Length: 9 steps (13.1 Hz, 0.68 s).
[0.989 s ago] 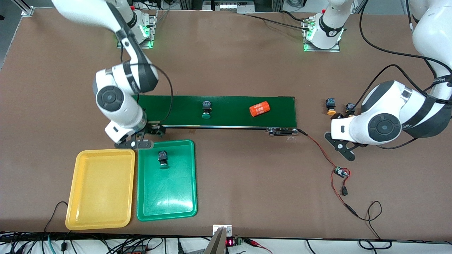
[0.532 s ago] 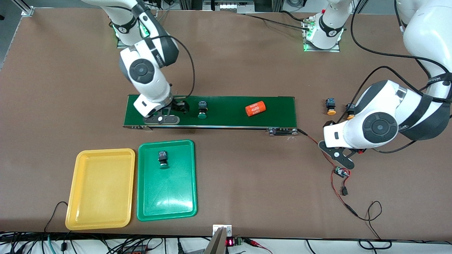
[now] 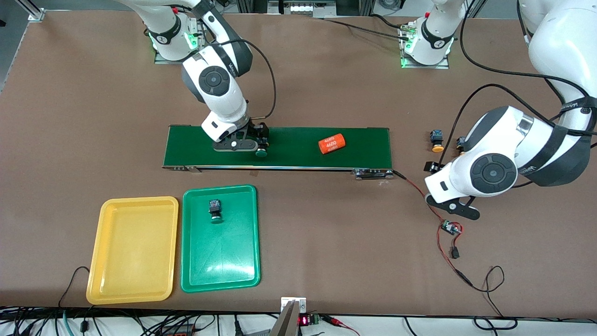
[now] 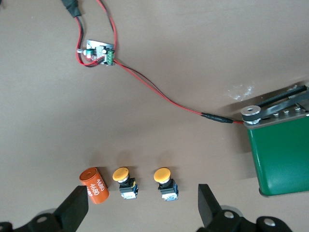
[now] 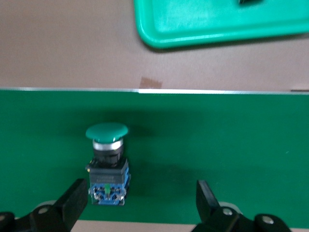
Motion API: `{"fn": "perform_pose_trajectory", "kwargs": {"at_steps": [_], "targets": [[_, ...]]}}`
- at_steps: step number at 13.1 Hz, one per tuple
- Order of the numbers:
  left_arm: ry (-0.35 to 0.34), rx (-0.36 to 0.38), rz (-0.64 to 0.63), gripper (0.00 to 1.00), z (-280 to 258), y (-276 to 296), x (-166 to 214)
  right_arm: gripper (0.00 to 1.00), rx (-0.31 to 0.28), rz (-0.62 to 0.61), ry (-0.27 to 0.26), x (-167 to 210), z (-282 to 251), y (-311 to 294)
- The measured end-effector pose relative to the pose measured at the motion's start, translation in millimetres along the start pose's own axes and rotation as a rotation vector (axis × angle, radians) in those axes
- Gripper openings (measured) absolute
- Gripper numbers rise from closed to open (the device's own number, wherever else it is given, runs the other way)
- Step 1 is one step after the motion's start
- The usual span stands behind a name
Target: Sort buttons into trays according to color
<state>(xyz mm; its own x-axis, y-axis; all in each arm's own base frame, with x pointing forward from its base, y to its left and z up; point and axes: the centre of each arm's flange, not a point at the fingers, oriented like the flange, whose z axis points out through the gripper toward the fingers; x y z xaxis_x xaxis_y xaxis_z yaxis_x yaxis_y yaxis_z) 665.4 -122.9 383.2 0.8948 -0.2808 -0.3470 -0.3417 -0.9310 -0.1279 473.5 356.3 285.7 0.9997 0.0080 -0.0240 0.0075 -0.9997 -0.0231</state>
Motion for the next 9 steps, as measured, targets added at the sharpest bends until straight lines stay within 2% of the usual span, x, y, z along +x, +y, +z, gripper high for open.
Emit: {"fn": "perform_pose_trajectory", "kwargs": {"at_steps": [3, 5, 7, 9], "targets": [[-0.077, -0.125, -0.080, 1.00, 29, -31, 3, 1.00, -0.010, -0.005, -0.014, -7, 8, 1], [-0.081, -0.227, -0.189, 1.00, 52, -67, 5, 1.00, -0.015, -0.005, -0.022, -9, 12, 1], [-0.070, -0.234, -0.253, 1.00, 65, -75, 2, 1.00, -0.020, -0.005, -0.034, -9, 20, 2], [-0.055, -0.174, -0.274, 1.00, 80, -63, -4, 1.00, -0.023, -0.004, -0.044, -10, 29, 2]]}}
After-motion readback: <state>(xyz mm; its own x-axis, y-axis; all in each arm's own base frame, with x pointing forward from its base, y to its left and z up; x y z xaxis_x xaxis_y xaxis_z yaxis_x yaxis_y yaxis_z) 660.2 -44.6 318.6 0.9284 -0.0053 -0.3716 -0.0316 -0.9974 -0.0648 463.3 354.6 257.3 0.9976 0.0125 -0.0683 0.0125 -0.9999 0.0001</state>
